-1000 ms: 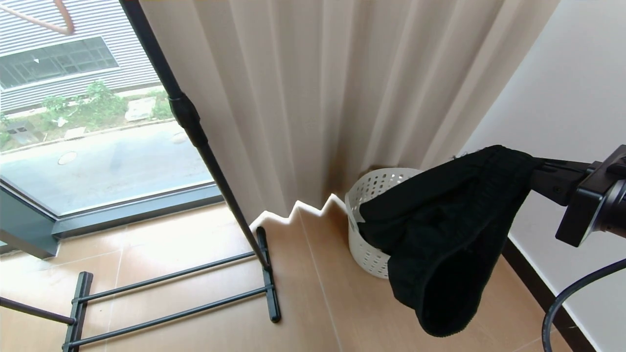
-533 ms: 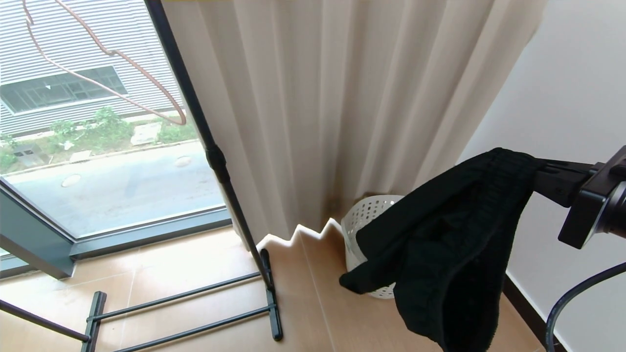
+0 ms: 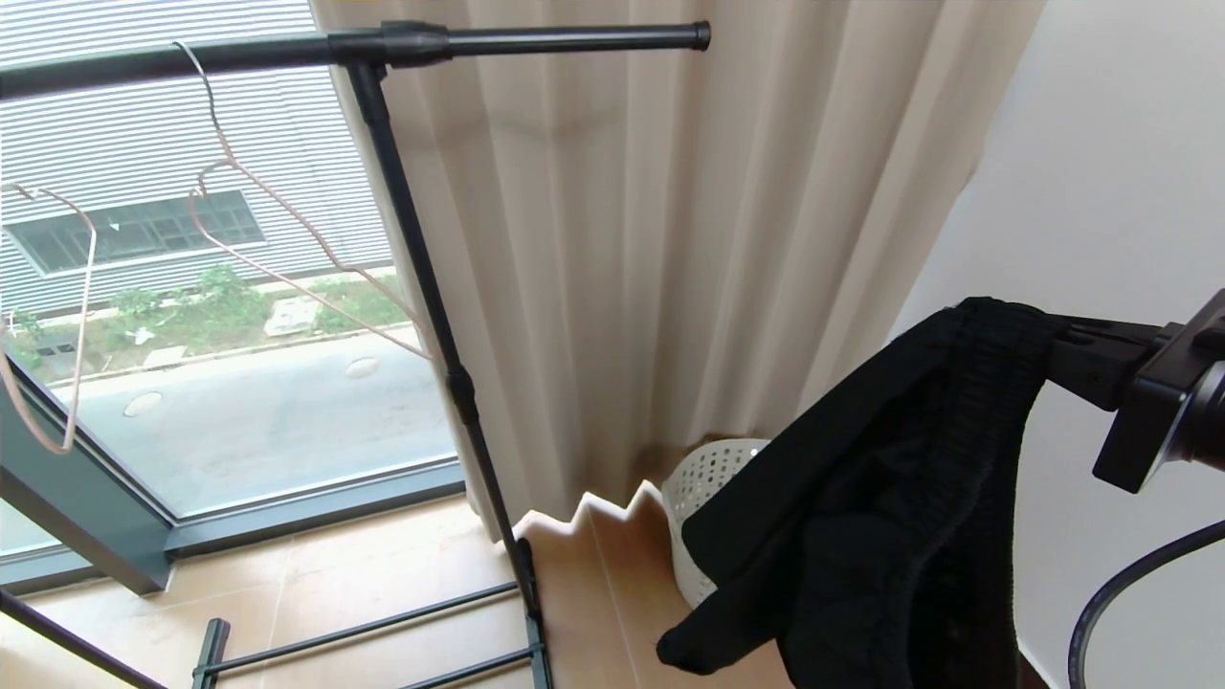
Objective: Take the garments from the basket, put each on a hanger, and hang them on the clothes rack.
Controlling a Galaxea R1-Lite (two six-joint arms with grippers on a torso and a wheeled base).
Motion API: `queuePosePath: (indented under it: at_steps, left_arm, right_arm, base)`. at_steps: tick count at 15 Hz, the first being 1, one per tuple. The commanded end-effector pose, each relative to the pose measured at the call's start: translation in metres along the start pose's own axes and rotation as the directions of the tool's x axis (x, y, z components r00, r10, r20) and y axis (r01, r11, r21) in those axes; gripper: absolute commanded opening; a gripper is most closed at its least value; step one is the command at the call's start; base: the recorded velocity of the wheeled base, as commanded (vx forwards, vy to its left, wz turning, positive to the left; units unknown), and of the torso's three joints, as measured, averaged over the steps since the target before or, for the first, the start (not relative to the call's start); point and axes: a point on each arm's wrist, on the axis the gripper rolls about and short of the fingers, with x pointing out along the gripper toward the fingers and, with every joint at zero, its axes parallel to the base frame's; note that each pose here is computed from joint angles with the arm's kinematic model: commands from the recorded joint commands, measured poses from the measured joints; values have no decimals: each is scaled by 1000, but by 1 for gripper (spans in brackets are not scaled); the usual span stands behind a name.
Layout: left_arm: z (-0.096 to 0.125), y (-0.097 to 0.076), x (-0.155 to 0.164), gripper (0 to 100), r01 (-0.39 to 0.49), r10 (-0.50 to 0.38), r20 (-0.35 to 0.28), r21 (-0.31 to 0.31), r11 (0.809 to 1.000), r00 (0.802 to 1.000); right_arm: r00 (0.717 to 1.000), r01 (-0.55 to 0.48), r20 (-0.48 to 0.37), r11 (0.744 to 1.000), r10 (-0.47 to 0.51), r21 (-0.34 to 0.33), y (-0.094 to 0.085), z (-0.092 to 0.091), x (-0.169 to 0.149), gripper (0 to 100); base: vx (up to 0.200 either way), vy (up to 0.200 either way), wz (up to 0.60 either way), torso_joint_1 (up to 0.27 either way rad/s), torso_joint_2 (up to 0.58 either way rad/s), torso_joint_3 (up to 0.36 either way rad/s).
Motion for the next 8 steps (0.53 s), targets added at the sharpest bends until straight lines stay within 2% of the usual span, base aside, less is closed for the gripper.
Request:
queuePosePath:
  at_steps: [1, 8]
  left_arm:
    - [0, 0, 0, 100, 0, 0, -1, 0, 1000, 1000]
    - [0, 0, 0, 100, -1, 1, -1, 1, 1000, 1000]
  right_arm:
    - [1000, 0, 0, 1000, 0, -5, 0, 0, 0, 0]
    - [1000, 0, -6, 1000, 0, -8, 0, -2, 1, 0]
  base:
    - [0, 0, 0, 222, -544, -129]
    - [0, 0, 0, 246, -579, -145]
